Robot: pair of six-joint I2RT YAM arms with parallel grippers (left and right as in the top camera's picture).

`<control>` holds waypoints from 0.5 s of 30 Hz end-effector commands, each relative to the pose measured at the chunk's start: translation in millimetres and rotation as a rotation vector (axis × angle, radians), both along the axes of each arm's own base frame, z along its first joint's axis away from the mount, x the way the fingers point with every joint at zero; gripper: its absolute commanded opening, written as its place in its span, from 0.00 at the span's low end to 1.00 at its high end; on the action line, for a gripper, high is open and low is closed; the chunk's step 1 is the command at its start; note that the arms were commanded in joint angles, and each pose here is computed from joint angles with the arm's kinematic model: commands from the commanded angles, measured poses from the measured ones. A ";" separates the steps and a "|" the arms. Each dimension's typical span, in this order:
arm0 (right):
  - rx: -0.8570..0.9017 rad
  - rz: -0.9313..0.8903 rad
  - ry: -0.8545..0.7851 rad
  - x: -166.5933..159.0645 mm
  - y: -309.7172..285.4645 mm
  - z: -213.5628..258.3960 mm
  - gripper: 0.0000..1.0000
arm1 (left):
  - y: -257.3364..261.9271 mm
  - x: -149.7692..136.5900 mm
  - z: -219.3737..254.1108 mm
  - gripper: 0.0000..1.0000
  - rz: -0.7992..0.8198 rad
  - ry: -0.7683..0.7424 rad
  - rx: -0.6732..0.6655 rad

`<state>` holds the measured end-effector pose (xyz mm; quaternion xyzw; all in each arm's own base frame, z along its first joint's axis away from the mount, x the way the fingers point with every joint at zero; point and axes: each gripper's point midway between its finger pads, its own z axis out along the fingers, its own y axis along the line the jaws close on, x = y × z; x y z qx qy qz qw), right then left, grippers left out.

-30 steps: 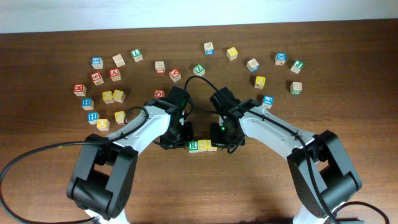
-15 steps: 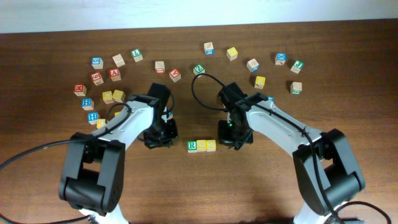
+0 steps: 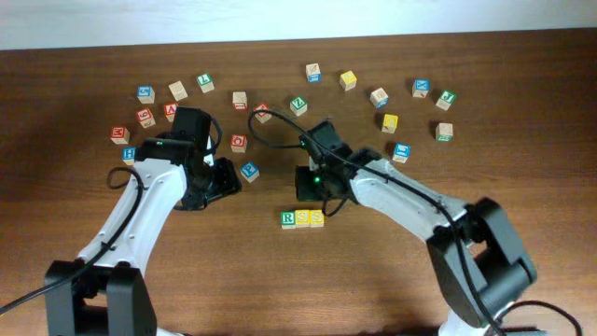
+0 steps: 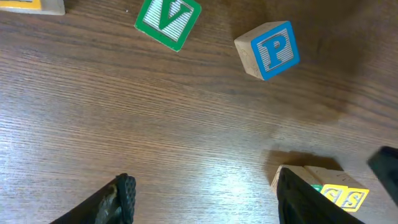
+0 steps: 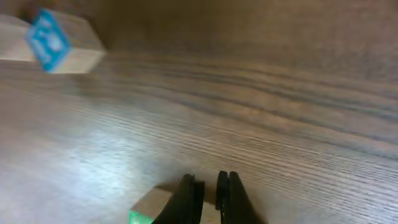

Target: Spell out RSS

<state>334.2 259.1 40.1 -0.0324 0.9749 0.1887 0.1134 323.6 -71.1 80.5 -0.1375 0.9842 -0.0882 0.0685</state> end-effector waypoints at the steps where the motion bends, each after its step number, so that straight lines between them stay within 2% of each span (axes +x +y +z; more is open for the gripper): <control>1: -0.005 -0.002 0.009 -4.7 10.9 -7.6 0.04 | 3.0 2.5 3.7 0.74 0.005 -0.010 0.007; 5: -0.041 0.027 0.025 -14.7 18.2 -21.9 0.04 | 3.2 1.3 3.5 0.76 0.005 -0.005 0.007; 15: -0.048 0.032 0.053 -21.2 16.4 -23.8 0.04 | 3.5 -1.1 3.0 0.77 0.005 0.005 0.009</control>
